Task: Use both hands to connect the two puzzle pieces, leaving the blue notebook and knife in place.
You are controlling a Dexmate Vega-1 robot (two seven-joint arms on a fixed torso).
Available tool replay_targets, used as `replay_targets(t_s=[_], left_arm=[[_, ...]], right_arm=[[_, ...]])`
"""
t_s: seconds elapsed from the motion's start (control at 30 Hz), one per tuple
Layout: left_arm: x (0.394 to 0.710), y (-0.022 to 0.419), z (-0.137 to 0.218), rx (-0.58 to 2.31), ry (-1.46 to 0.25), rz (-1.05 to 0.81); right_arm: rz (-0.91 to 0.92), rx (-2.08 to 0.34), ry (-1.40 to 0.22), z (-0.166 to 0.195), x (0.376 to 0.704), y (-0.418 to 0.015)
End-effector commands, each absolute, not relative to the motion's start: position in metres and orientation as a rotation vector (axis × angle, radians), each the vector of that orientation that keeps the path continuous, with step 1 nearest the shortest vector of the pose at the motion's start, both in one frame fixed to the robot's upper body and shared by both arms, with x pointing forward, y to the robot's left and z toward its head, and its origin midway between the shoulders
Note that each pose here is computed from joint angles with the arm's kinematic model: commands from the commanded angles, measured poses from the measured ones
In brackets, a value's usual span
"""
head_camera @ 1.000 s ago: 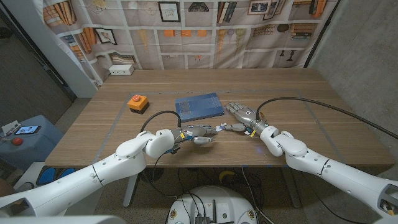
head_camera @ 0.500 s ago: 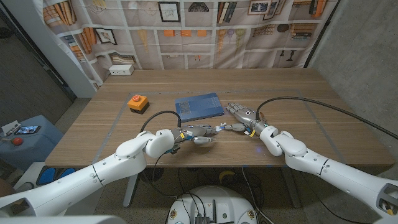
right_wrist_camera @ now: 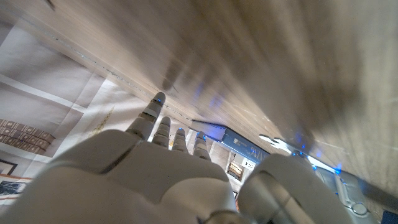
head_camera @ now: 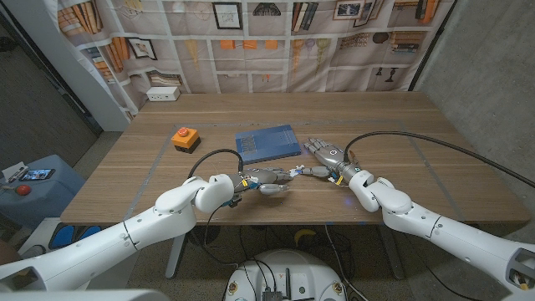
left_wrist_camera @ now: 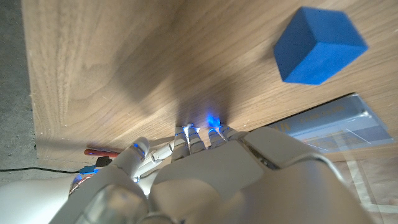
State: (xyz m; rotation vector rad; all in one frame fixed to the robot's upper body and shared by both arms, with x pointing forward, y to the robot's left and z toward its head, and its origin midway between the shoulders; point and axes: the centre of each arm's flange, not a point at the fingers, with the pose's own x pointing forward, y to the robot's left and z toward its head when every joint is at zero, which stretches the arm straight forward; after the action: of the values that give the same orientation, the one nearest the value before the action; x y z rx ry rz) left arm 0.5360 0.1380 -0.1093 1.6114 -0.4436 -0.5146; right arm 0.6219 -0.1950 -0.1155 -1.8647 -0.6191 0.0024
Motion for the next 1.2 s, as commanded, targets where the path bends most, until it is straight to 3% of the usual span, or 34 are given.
replay_targets(t_s=[0.03, 1.2], left_arm=[[0.536, 0.137, -0.106, 1.617, -0.456, -0.505], [0.538, 0.134, -0.105, 1.621, -0.463, -0.508]], right_arm=[[-0.016, -1.853, -0.628, -0.113, 0.621, -0.196], [-0.05, -1.675, -0.706, -0.081, 0.601, -0.189]])
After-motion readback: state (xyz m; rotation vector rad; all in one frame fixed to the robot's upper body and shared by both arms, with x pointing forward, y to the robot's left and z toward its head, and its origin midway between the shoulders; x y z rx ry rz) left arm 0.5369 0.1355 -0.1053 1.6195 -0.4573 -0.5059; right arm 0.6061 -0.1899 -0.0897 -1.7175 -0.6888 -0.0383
